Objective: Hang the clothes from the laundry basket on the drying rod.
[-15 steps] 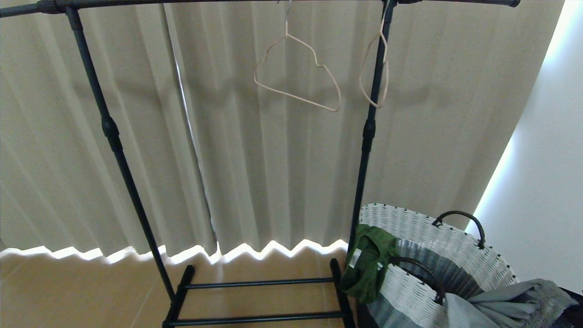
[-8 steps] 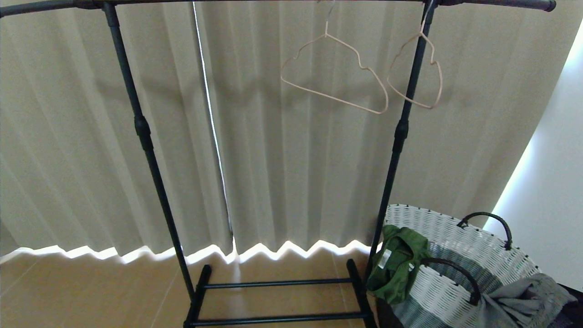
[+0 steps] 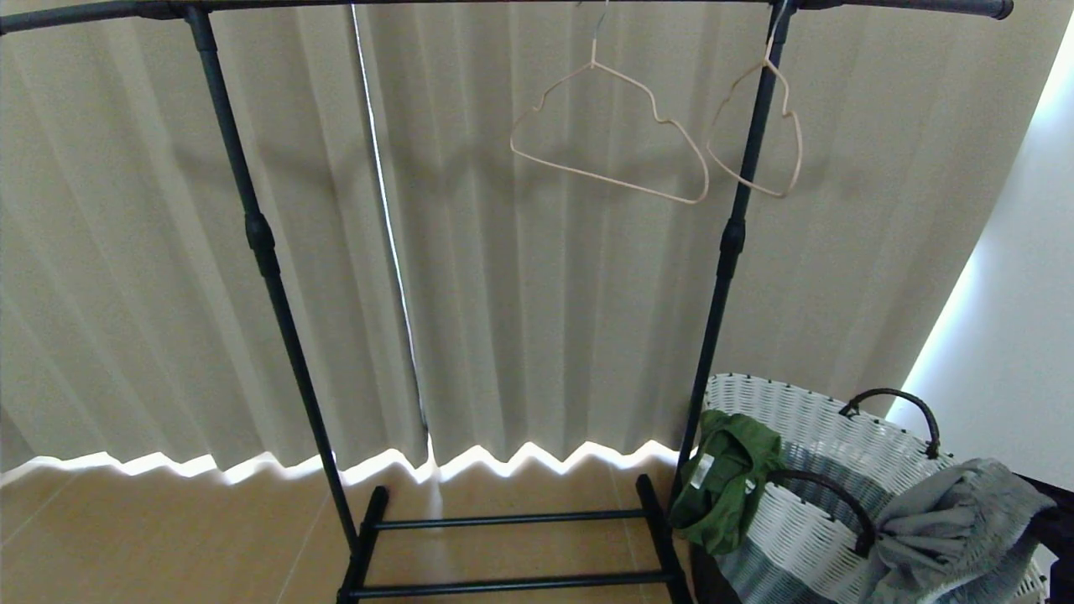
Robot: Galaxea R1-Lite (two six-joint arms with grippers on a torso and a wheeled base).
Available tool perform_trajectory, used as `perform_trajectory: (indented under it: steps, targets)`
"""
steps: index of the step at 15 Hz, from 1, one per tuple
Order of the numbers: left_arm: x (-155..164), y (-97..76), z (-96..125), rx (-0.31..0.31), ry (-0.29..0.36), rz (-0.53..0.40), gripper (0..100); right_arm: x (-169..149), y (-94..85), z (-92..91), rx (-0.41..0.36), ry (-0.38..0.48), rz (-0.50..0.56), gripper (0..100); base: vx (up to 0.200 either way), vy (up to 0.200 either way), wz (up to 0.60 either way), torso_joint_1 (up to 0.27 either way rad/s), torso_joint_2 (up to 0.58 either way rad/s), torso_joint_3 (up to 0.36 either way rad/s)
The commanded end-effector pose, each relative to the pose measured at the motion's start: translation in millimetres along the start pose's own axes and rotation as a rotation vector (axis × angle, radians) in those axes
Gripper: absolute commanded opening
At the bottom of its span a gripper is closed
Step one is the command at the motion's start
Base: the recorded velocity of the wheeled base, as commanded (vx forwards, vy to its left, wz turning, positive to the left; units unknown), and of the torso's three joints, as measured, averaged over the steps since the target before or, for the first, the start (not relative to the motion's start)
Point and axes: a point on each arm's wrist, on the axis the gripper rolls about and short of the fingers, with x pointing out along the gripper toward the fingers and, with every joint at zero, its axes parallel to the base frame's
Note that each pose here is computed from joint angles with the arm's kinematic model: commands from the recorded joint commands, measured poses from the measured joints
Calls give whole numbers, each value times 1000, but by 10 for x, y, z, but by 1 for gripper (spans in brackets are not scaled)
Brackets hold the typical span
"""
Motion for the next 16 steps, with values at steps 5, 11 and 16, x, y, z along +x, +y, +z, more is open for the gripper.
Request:
perform_trajectory:
  steps: [5,11,16]
  targets:
    - [-11,-3,362,16,-100,-252,100,92,95,772,148,-206,240,0,0,0,0,0,0,0]
    - [838,47,1314,-25,-1,-553,100,123,318,1216,212,-294,430,0,0,0,0,0,0,0]
    - [1809,-491,1485,-68,34,-748,100,115,327,1418,260,-337,458,0,0,0,0,0,0,0]
